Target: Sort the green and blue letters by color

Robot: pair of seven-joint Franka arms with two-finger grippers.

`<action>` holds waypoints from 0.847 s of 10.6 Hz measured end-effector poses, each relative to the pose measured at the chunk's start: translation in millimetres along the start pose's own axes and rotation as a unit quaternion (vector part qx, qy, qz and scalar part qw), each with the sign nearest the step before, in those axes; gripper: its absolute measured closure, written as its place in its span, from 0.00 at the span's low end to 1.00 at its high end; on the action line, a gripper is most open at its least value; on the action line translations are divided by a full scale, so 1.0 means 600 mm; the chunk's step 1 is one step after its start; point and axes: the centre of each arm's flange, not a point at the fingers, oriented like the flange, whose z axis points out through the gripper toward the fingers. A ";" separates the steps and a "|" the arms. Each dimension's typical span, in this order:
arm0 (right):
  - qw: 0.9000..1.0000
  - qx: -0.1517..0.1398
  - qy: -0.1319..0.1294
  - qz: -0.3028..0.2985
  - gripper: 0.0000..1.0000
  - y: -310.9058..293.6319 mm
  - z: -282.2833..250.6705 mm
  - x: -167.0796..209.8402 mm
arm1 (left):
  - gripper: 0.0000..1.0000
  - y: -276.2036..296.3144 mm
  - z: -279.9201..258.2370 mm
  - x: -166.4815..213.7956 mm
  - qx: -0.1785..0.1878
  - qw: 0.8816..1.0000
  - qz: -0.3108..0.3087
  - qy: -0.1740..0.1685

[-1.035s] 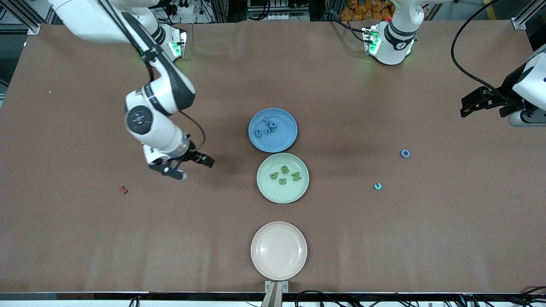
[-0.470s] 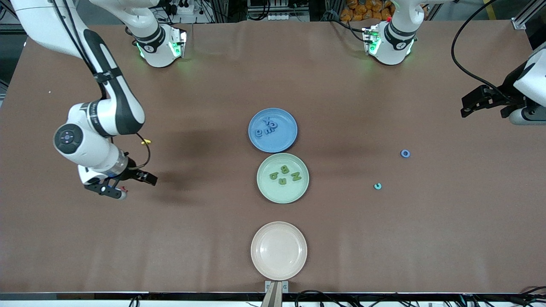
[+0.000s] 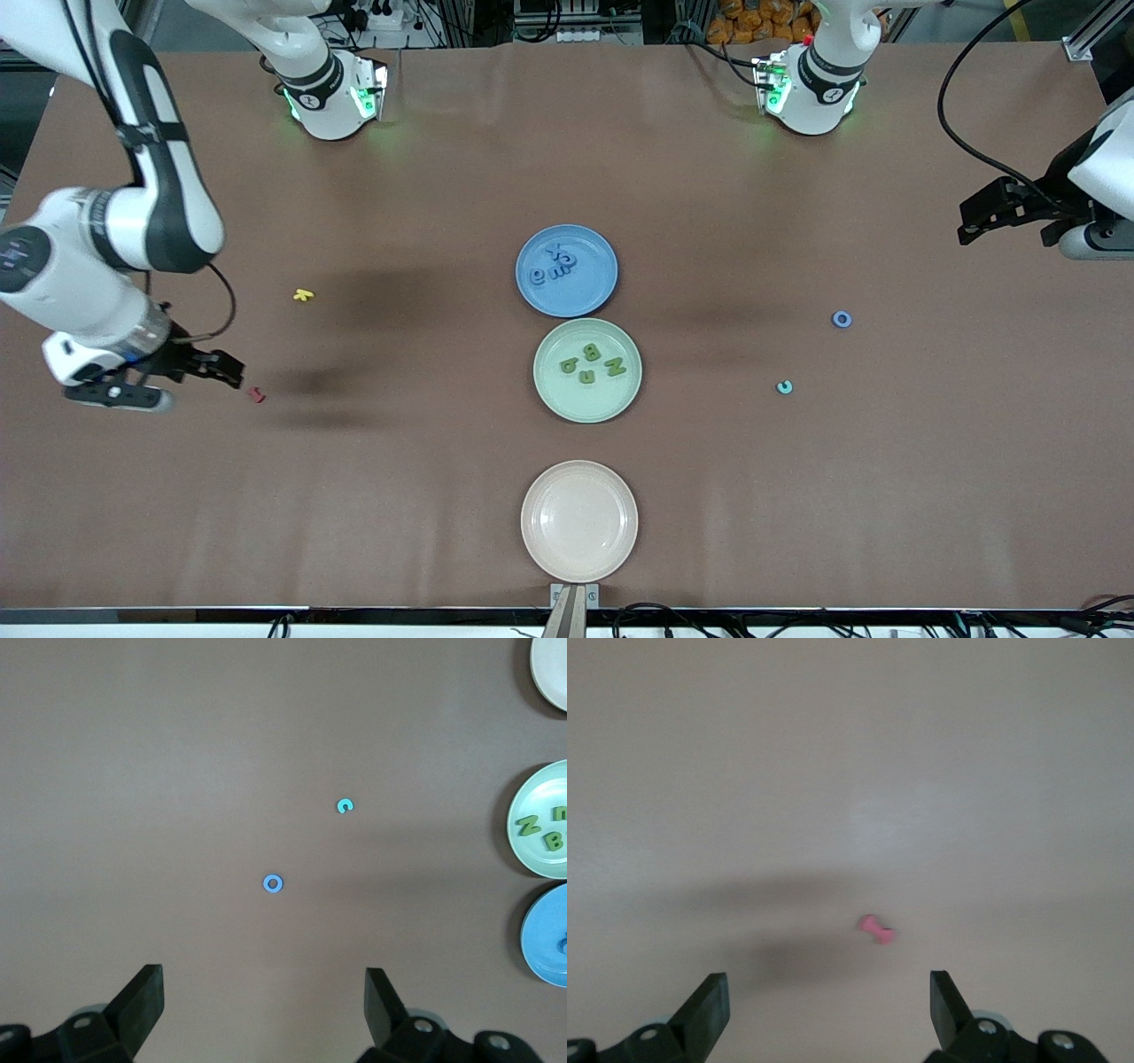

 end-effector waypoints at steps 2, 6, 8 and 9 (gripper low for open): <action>1.000 -0.009 -0.013 -0.021 0.00 0.046 -0.092 0.006 | 0.00 0.000 0.003 0.002 0.000 1.000 0.000 -0.001; 0.999 -0.010 -0.036 -0.017 0.00 0.063 -0.236 0.004 | 0.00 0.001 0.009 0.005 0.000 1.000 0.001 -0.004; 0.999 -0.010 -0.051 0.008 0.00 0.057 -0.314 -0.005 | 0.00 0.001 0.010 0.006 0.000 1.000 0.001 -0.005; 0.998 -0.011 -0.054 0.038 0.00 0.044 -0.350 -0.010 | 0.00 0.001 0.010 0.006 0.000 1.000 0.001 -0.005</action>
